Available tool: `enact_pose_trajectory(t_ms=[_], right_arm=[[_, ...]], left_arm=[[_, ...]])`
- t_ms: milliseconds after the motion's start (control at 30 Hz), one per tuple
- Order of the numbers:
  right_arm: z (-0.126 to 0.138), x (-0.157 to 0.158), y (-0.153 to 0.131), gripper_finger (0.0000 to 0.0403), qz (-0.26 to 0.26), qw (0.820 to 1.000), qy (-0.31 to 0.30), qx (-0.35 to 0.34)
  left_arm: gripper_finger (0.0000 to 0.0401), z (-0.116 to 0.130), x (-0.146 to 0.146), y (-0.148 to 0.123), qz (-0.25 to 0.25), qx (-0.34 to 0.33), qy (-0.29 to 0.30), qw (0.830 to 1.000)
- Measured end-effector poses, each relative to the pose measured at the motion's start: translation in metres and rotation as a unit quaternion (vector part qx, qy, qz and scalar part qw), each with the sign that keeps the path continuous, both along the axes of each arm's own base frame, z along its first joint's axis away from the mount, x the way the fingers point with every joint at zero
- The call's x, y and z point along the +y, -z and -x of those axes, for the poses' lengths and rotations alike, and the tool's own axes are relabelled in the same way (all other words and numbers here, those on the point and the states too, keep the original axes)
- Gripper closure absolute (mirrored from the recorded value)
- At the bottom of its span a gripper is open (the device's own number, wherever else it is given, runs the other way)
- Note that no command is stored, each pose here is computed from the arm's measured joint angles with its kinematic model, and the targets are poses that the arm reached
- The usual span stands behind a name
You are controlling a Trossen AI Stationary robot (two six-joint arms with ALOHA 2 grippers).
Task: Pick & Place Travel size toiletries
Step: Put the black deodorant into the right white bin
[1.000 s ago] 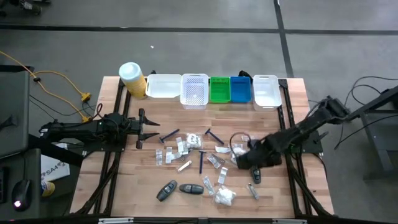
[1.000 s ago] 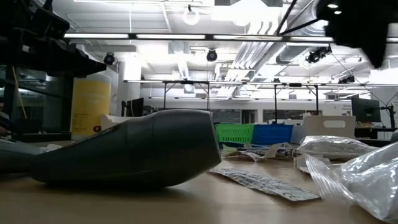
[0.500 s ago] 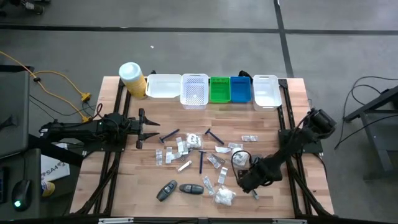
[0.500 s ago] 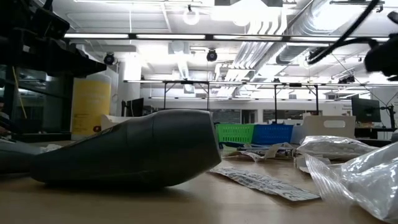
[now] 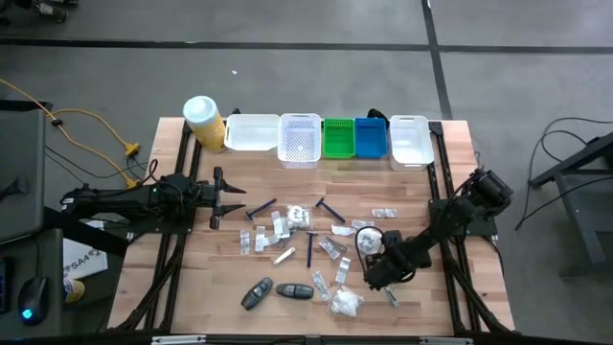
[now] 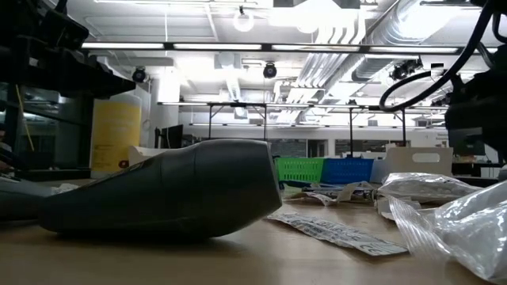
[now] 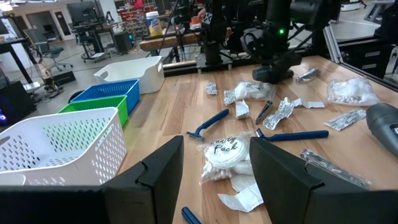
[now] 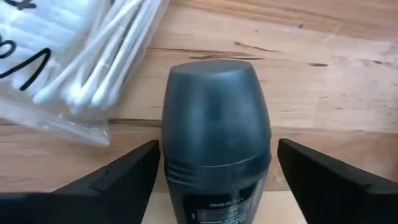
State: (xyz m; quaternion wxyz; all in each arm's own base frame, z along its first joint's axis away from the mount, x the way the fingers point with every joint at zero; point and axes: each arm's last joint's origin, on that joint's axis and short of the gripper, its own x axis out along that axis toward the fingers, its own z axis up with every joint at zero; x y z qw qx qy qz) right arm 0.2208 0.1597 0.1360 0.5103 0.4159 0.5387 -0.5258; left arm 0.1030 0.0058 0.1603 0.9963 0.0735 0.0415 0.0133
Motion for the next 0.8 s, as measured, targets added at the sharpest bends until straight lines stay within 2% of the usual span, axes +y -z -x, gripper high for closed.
enact_pose_trajectory(t_ms=[267,467,567,667,800], right_arm=[[0.000,0.000,0.000,0.0198,-0.013,1.000,0.003,-0.005],[0.001,-0.004,-0.007,0.0199,-0.026,1.000,0.009,-0.010],[0.000,-0.012,-0.023,0.0199,-0.023,0.999,0.015,-0.029],[0.003,-0.030,-0.042,0.0199,0.003,0.999,0.015,-0.049],[0.014,-0.067,-0.073,0.0199,0.066,0.996,0.024,-0.060]], left_arm=[[0.0217,0.000,0.000,0.000,0.000,0.000,0.002,1.000],[0.0217,0.000,0.000,0.000,0.000,0.000,0.001,1.000],[0.0217,0.000,0.000,0.000,0.000,0.000,0.001,1.000],[0.0217,0.000,0.000,0.000,0.000,0.000,0.001,1.000],[0.0217,0.000,0.000,0.000,0.000,0.000,0.001,1.000]])
